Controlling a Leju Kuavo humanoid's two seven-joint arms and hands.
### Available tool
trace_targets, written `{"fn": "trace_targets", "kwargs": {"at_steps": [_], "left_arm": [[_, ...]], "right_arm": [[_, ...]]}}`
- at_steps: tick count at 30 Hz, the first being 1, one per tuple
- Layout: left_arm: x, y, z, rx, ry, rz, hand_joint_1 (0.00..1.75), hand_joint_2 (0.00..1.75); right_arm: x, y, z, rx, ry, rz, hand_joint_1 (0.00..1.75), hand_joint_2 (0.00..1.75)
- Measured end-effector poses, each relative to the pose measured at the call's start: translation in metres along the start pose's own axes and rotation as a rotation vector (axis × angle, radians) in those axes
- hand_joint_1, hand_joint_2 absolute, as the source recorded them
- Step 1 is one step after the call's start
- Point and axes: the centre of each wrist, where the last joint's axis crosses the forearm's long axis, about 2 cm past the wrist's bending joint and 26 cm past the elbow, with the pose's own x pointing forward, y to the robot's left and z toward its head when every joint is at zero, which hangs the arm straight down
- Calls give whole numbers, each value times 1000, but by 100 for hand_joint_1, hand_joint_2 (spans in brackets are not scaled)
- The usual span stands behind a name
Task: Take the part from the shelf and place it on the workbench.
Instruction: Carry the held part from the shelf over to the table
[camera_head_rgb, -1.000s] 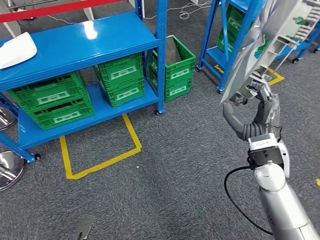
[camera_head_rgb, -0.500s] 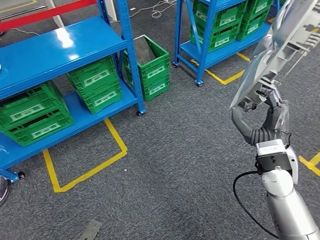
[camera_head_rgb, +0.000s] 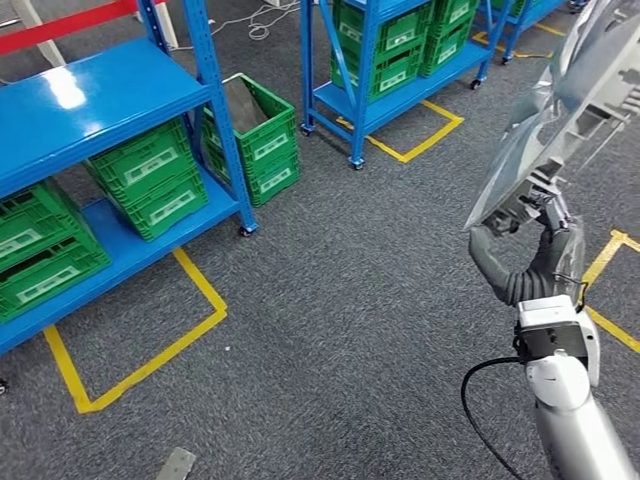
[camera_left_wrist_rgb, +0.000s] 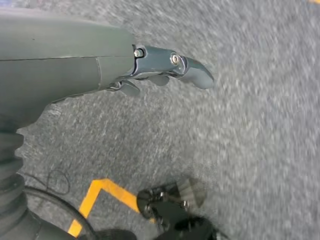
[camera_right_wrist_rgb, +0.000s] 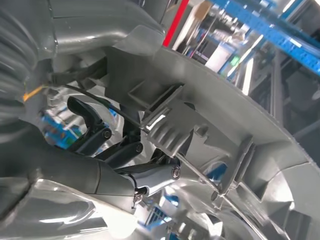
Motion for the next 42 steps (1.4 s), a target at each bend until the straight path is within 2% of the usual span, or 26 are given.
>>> {"fn": "trace_targets", "kwargs": {"at_steps": [10, 20, 32, 42], "left_arm": [[-1, -1, 1, -59, -4, 32, 0, 175], [-3, -2, 2, -87, 39, 38, 0, 175], [-8, 5, 3, -125, 185, 5, 0, 175], [-9, 9, 2, -103, 192, -9, 0, 175]], "right_arm": [[-1, -2, 3, -2, 3, 9, 175, 175], [-1, -3, 3, -3, 1, 14, 175, 175], [0, -3, 2, 1, -9, 26, 175, 175], [-1, -2, 5, 5, -8, 30, 175, 175]]}}
